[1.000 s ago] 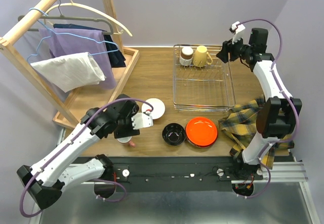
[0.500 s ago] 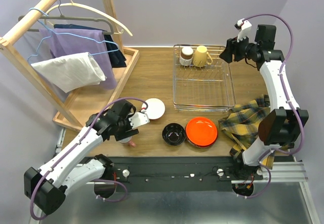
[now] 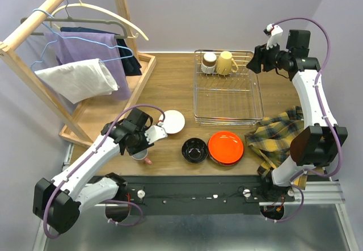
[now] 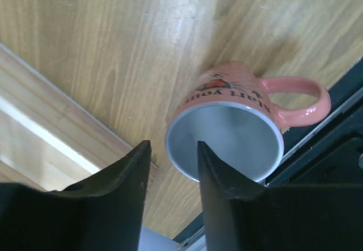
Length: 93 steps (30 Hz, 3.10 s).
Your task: Load the mixed dishes into the dish rack
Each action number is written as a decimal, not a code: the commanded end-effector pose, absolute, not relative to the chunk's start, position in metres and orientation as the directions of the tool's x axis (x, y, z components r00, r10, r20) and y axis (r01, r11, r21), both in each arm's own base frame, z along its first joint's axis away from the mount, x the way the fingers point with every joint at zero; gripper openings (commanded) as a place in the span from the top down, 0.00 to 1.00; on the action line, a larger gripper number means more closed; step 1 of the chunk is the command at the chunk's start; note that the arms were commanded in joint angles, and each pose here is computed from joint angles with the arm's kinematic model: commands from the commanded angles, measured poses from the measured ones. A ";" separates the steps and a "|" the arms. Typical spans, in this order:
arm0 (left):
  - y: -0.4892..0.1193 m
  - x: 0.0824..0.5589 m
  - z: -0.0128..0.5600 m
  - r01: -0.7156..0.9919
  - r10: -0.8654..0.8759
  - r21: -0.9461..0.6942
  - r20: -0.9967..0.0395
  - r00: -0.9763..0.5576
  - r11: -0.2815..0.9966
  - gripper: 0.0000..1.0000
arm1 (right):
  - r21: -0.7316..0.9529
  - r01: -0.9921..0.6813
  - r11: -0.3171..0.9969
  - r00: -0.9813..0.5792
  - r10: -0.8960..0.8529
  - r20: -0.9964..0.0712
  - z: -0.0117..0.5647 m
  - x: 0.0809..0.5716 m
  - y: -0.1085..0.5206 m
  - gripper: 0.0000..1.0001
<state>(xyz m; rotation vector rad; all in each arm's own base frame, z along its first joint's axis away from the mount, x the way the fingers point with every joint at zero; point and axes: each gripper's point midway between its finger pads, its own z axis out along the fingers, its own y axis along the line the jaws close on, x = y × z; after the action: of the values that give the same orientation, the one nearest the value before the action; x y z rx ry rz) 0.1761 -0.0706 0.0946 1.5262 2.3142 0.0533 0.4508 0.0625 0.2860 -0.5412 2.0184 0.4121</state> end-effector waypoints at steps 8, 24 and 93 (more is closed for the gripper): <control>-0.084 0.163 0.100 0.911 0.890 0.086 -0.268 -0.369 0.403 1.00 | 0.106 -0.525 0.845 -0.465 -0.180 -0.867 0.283 0.440 0.066 0.34; -0.143 0.249 0.272 0.805 0.749 0.402 -0.658 -0.076 0.436 1.00 | 0.396 -0.505 0.767 -0.614 0.003 -0.789 0.275 0.438 0.096 0.34; -0.362 0.413 0.422 0.364 0.303 0.422 -0.890 0.340 0.830 1.00 | 0.980 -0.187 0.063 -0.974 0.115 -0.194 0.340 0.412 0.166 0.45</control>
<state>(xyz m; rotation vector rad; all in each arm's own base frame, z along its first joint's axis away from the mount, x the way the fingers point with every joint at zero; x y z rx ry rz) 0.4132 -0.3550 0.3895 0.7113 1.3172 0.0288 0.4166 0.1611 0.3201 0.0189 2.1427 2.0021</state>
